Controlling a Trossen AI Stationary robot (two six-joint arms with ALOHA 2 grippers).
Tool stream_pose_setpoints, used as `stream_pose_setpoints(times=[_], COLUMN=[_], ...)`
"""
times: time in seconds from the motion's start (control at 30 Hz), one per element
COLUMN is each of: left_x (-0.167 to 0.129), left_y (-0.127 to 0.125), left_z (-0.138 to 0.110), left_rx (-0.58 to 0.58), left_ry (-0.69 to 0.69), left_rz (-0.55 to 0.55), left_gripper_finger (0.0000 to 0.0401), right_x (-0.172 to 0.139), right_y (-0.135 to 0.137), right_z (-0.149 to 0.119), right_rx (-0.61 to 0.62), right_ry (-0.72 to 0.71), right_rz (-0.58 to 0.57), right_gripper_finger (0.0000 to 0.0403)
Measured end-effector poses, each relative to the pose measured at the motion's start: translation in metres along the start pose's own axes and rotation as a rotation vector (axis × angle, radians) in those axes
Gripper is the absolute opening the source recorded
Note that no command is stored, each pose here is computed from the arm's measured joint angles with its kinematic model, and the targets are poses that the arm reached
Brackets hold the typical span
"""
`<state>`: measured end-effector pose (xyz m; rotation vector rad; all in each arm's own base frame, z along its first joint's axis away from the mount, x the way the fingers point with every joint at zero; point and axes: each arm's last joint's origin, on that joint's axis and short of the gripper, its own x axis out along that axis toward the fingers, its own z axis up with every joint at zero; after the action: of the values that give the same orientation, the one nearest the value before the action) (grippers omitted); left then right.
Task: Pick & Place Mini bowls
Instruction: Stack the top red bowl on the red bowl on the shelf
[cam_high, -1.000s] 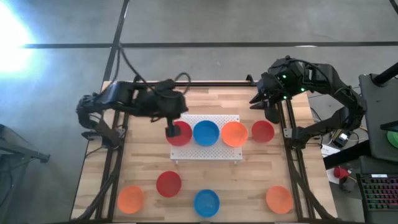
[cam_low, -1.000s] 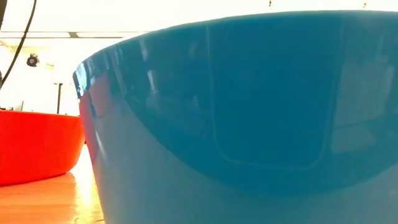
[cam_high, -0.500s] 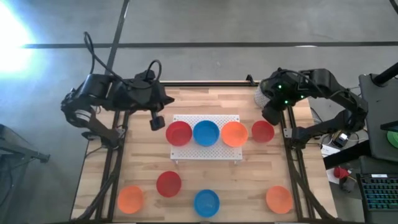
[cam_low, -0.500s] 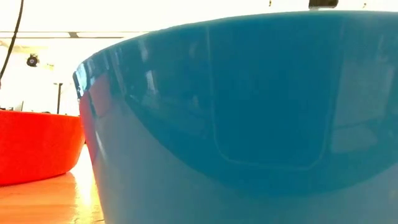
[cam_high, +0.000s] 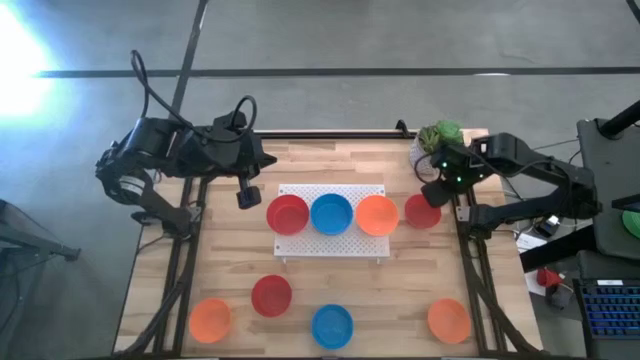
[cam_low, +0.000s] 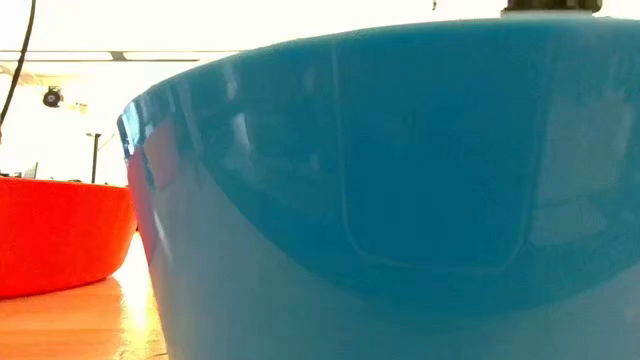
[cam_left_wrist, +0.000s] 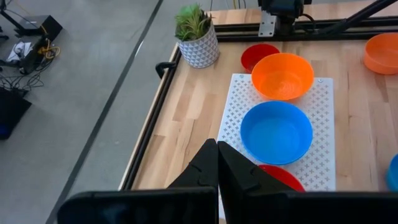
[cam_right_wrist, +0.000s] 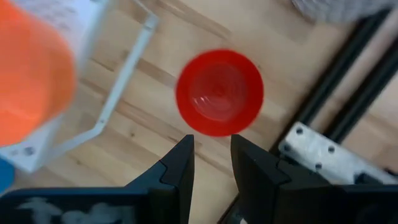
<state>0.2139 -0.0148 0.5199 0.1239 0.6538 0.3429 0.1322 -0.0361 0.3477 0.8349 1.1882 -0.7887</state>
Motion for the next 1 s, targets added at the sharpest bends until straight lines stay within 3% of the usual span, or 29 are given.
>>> stream_pose_setpoints(times=[0.2,0.53,0.77,1.0], left_x=[-0.001,-0.001,-0.001,-0.001], left_y=[0.001,0.001,0.001,0.001], left_z=[-0.001,-0.001,-0.002,-0.002], left_rx=[0.013,0.054,0.061,0.062], left_ry=[0.007,0.007,0.012,0.014], left_rz=[0.000,0.000,0.000,0.000], left_gripper_finger=[0.0000,0.0000,0.0000,0.0000], right_x=[0.030,0.090,0.108,0.123], right_y=[-0.007,-0.011,-0.031,-0.043], right_z=[-0.008,-0.003,0.010,0.023], right_rx=[0.101,0.137,0.207,0.235], right_ry=[0.059,0.099,0.128,0.074], right_rz=[-0.071,-0.134,-0.185,-0.154], right_gripper_finger=[0.0100,0.0100,0.0100,0.0100])
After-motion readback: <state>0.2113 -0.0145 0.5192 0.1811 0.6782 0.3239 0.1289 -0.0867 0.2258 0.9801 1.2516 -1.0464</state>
